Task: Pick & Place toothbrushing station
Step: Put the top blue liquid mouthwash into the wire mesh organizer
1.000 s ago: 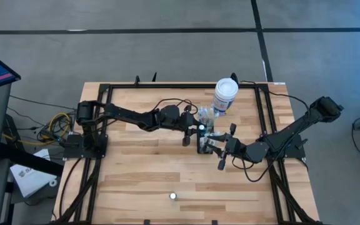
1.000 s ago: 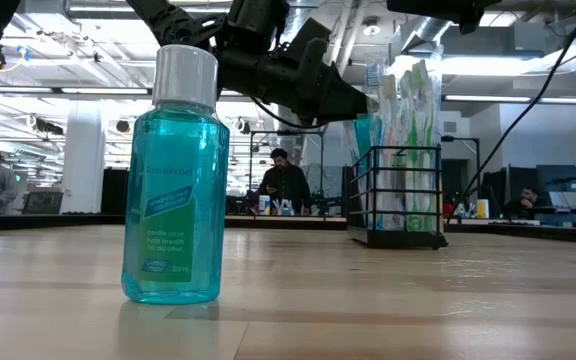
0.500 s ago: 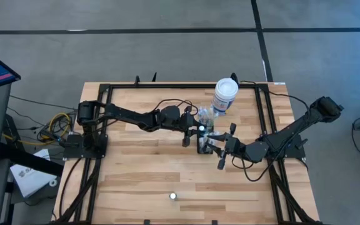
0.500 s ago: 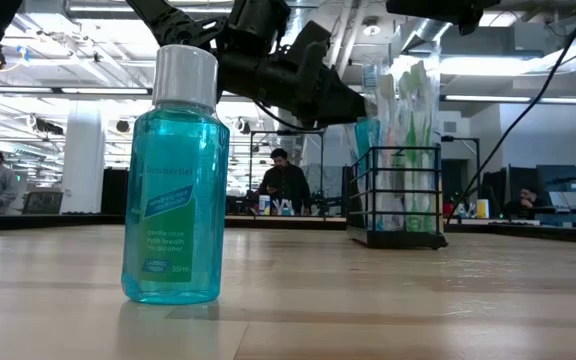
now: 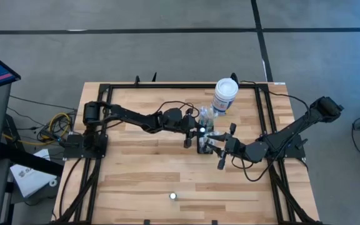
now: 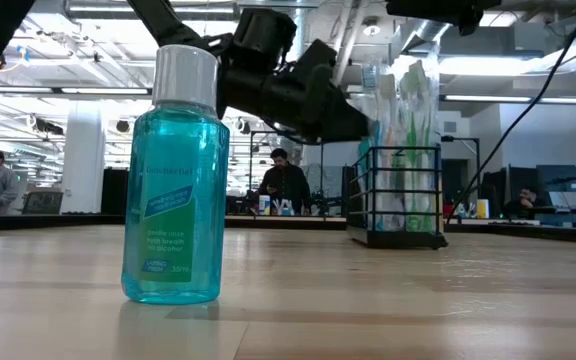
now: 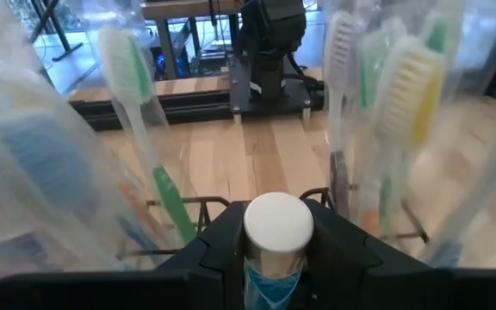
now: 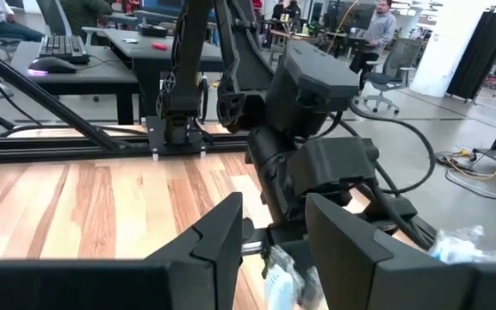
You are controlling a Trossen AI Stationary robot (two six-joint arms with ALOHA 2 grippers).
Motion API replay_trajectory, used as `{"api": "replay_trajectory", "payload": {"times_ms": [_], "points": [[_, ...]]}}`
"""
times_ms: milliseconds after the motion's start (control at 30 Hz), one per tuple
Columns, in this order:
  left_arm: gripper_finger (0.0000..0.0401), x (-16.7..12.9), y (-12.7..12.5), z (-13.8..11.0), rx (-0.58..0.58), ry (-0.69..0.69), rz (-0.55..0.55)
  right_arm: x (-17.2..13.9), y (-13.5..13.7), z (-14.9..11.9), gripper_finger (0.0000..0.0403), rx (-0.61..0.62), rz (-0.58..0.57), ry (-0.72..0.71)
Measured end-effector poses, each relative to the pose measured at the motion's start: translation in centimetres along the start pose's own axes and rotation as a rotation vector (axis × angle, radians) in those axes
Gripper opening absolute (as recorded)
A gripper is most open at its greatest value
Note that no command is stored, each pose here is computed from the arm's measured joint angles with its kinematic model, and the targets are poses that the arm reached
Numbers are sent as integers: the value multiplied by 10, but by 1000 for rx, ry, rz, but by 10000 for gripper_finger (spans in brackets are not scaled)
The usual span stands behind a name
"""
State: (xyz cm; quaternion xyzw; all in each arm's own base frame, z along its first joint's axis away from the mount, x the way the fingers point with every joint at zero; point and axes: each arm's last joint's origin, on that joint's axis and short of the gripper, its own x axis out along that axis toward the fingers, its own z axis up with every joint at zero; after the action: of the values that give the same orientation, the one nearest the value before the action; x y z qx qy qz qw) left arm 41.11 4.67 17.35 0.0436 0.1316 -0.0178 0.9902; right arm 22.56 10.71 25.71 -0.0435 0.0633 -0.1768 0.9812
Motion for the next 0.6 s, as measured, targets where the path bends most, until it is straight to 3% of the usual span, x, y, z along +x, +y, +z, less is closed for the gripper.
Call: {"api": "replay_trajectory", "payload": {"times_ms": [600], "points": [[90,2,0,-2,-11,3,-1,0,0,0,120,-4,0,3]]}}
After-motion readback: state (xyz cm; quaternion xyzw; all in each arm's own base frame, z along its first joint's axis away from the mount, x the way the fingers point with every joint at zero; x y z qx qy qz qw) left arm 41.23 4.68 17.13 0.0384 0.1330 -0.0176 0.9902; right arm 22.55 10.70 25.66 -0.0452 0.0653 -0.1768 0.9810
